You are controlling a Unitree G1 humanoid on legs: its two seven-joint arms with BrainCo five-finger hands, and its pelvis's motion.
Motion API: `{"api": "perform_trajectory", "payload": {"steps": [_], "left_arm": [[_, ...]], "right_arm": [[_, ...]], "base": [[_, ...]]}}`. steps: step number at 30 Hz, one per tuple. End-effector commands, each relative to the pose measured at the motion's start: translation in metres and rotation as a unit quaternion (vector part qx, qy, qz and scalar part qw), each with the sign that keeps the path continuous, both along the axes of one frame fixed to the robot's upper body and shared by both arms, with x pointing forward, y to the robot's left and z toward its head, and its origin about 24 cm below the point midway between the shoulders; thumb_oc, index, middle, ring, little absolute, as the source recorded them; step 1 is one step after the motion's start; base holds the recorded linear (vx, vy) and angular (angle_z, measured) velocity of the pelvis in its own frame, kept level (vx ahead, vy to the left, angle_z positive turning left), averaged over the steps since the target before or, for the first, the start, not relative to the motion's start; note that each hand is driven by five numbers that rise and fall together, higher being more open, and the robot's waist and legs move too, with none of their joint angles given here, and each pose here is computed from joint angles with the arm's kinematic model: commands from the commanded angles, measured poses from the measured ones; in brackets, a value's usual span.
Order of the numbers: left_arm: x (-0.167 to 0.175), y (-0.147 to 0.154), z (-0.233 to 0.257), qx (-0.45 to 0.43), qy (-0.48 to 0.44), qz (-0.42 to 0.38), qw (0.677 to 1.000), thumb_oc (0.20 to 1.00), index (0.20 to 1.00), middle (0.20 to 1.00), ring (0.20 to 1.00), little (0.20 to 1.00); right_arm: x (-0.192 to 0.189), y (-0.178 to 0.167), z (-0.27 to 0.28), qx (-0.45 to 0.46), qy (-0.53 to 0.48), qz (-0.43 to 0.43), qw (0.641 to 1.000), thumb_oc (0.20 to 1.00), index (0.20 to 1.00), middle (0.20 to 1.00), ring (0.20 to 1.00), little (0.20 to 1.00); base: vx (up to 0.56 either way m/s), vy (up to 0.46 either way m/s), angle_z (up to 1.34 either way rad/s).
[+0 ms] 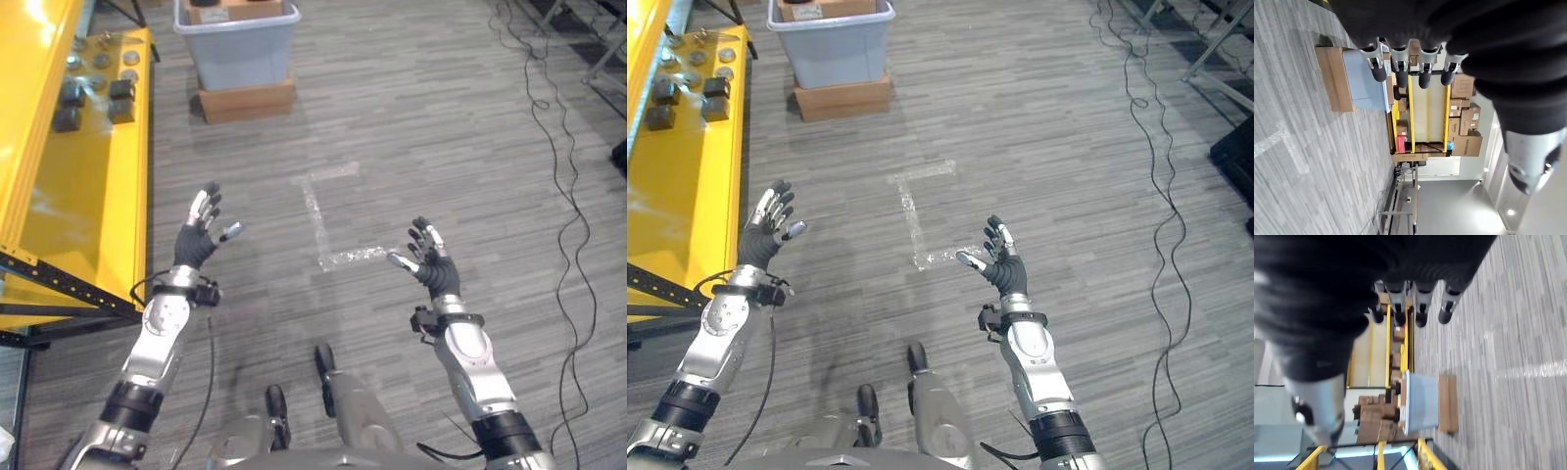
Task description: Move parts from the plastic box to the shelf.
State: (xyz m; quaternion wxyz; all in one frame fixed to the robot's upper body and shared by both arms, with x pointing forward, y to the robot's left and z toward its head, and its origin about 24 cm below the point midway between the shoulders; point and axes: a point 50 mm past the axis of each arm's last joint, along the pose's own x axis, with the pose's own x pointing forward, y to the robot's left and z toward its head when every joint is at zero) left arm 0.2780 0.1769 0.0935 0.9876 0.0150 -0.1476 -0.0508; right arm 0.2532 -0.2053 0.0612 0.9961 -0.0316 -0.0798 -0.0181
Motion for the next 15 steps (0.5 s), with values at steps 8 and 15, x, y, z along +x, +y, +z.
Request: {"api": "perform_trajectory", "payload": {"steps": [8, 15], "left_arm": [[-0.005, -0.013, 0.007, -0.040, -0.029, -0.042, 0.998, 1.000, 1.000, 1.000, 1.000, 1.000], [-0.009, -0.007, 0.002, -0.032, -0.018, -0.030, 0.999, 1.000, 1.000, 1.000, 1.000, 1.000]], "right_arm": [[0.001, -0.015, 0.024, -0.081, -0.048, 0.013, 0.995, 1.000, 1.000, 1.000, 1.000, 1.000], [0.007, -0.025, 0.040, -0.128, -0.060, 0.009, 0.990, 1.000, 1.000, 1.000, 1.000, 1.000]], "base": [[0.37, -0.241, 0.13], [0.30, -0.123, -0.21]]}}
